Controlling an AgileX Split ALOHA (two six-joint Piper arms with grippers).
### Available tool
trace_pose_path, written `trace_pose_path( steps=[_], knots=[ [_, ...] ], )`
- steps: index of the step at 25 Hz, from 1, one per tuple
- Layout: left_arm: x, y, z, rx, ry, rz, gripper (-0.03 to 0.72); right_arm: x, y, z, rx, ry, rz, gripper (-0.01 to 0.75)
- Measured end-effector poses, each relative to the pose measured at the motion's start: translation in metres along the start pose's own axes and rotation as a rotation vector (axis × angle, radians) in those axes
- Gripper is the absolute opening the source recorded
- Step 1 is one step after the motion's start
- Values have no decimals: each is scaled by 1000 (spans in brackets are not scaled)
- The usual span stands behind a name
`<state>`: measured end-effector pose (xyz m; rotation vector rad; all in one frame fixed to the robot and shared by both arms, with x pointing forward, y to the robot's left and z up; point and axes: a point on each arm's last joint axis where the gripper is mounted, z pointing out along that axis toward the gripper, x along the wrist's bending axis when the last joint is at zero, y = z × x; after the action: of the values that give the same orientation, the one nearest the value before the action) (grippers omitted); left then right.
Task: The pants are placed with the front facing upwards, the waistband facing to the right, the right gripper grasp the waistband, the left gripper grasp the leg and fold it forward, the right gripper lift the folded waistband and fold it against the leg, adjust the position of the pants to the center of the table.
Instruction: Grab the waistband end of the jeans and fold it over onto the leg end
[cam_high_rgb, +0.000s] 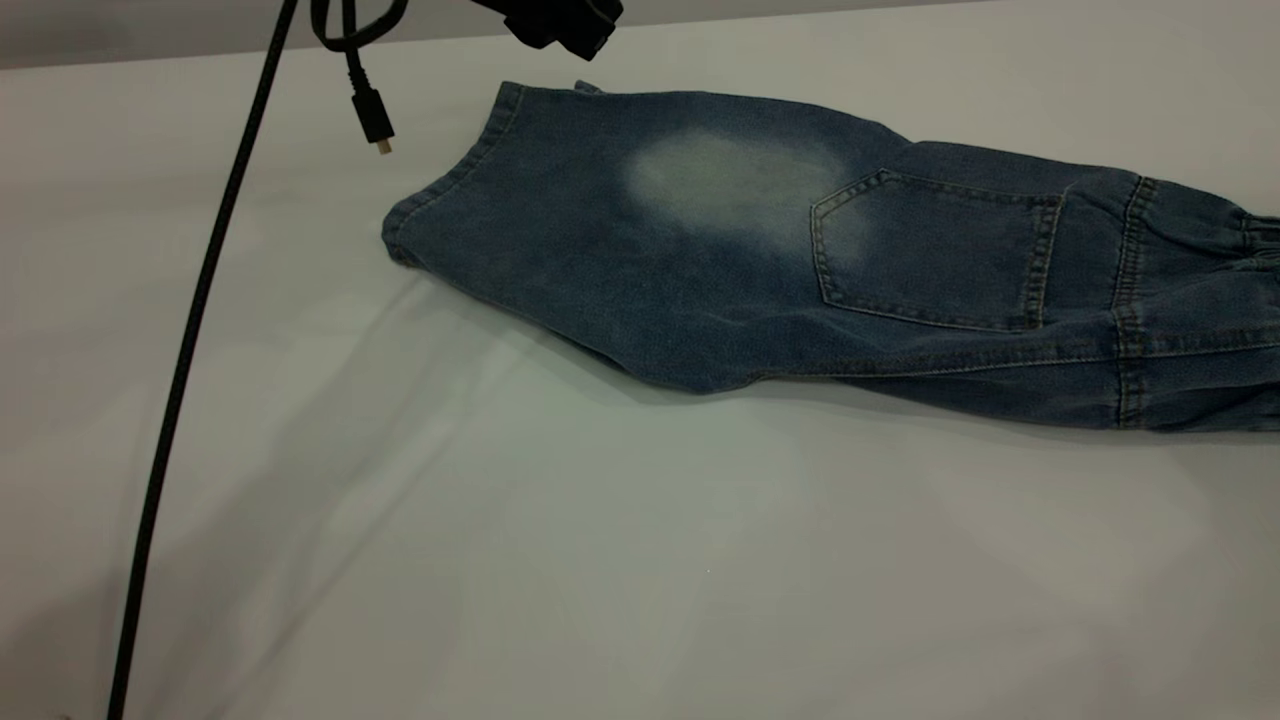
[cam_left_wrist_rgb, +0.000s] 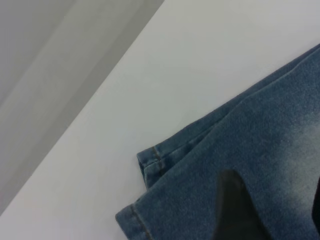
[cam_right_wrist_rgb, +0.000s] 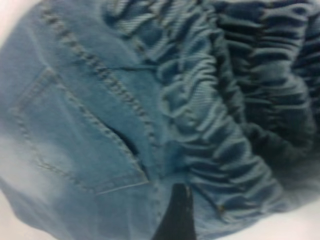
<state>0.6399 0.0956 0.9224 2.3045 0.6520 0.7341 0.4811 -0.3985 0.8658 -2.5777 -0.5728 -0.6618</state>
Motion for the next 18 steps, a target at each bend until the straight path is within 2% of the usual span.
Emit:
trace_pose_path(
  steps=[14,18],
  knots=[
    [0,0,0,0,0,0,359,2,-4,0,39,16,36,594],
    [0,0,0,0,0,0,359,2,0,0,1,15,49,593]
  ],
)
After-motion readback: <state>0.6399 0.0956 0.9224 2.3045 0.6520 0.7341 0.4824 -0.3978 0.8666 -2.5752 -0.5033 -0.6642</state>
